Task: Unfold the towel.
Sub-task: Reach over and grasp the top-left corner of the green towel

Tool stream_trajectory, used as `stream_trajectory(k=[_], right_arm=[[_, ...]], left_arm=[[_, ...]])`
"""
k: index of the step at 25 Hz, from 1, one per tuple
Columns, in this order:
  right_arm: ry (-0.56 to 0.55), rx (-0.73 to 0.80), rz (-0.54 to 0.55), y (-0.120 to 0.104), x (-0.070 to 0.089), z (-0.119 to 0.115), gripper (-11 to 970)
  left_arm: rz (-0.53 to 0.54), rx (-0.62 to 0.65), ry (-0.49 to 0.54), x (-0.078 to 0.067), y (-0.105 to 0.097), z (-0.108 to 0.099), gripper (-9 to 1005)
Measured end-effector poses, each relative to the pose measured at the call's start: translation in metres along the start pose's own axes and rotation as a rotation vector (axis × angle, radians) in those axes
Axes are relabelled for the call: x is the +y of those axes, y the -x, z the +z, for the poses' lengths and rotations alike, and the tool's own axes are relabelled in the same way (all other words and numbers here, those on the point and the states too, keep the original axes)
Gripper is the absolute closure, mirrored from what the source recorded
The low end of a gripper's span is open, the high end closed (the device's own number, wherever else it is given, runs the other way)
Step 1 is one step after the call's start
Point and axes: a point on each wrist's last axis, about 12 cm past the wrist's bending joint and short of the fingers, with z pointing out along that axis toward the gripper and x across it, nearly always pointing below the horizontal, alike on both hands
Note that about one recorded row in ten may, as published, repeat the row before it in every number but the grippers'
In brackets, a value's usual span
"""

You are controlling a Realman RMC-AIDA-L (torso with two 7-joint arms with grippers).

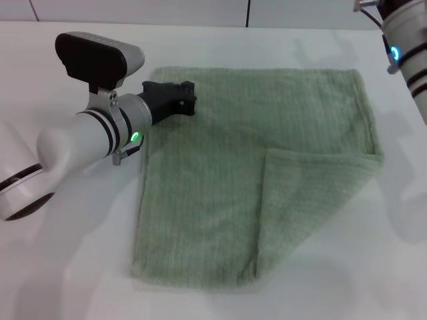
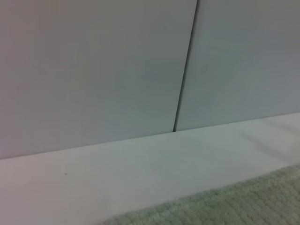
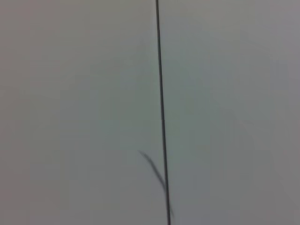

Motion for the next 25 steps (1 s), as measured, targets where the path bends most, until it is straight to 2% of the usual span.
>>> stream_trajectory(k=[14,25], right_arm=[[0.070,0.112,0.012,0.022,0.021,0.036,148],[0.116,0.223,0.007,0.029,0.035,0.050,148]], left_arm=[[-0.003,0.005,0.007,0.000,0.000,0.000,977],[0.003,0.029,0.035,0.005,-0.003,0.000,974]])
